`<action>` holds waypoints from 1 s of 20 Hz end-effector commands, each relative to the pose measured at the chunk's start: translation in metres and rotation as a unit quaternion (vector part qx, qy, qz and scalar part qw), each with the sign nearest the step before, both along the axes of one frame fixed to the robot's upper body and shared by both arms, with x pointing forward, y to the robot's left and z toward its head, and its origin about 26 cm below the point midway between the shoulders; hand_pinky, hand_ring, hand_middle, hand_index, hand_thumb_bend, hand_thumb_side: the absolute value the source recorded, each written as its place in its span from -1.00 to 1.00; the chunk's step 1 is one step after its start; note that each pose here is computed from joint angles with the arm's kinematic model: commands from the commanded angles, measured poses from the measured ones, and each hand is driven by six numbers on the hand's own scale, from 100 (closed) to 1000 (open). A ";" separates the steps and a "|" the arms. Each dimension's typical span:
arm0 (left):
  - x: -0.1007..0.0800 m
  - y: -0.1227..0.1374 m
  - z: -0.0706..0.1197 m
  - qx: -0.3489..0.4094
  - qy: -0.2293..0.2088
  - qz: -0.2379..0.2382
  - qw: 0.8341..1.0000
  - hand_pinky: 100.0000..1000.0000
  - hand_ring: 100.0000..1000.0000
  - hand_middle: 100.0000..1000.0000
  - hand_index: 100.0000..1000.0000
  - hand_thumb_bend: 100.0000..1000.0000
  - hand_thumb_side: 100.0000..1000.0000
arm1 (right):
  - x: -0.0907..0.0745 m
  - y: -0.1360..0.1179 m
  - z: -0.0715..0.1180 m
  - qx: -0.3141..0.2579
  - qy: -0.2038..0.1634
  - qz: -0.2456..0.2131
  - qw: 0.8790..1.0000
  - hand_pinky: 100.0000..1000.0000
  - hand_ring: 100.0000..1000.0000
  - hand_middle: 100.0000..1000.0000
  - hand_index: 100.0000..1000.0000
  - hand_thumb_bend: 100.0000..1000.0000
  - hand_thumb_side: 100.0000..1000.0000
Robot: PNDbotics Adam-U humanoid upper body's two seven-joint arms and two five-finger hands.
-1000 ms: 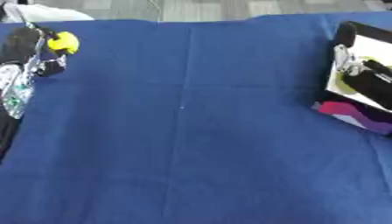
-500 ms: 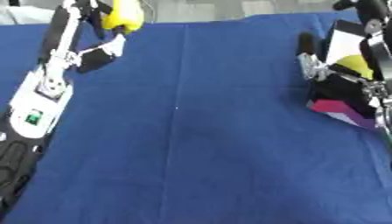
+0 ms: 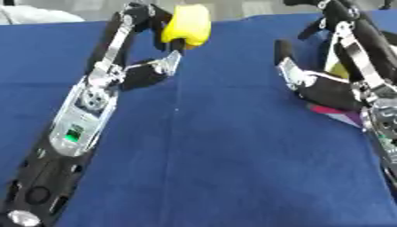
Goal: Pick up the objects with one hand, pass them to the other hand, and then place them into the box on the other side of the table.
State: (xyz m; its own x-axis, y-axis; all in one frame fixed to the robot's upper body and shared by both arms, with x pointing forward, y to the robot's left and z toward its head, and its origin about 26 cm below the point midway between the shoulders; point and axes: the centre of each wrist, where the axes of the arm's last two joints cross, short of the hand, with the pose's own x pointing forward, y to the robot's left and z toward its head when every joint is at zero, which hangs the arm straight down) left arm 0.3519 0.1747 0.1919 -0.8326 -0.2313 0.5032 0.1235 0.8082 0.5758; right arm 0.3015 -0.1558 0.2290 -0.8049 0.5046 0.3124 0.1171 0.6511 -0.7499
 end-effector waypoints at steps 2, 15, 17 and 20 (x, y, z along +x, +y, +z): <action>-0.004 -0.014 0.012 -0.003 -0.017 -0.041 0.999 -0.02 -0.47 -0.65 -0.36 -1.00 -0.92 | -0.004 0.000 0.009 0.002 0.009 0.009 1.000 0.05 0.94 0.61 1.00 -1.00 0.29; -0.006 -0.034 0.019 -0.002 -0.027 -0.083 0.996 -0.02 -0.47 -0.64 -0.36 -1.00 -0.93 | -0.006 0.005 0.007 -0.012 0.056 0.011 0.998 -0.01 0.93 0.57 1.00 -1.00 0.47; -0.005 -0.036 0.019 -0.002 -0.028 -0.085 0.996 -0.02 -0.47 -0.64 -0.36 -1.00 -0.93 | -0.006 0.006 0.006 -0.015 0.062 0.014 0.998 -0.01 0.93 0.57 1.00 -1.00 0.49; -0.004 -0.038 0.019 0.001 -0.027 -0.084 0.996 -0.02 -0.47 -0.65 -0.36 -1.00 -0.93 | -0.007 0.007 0.005 -0.019 0.070 0.021 0.997 -0.02 0.94 0.56 1.00 -1.00 0.52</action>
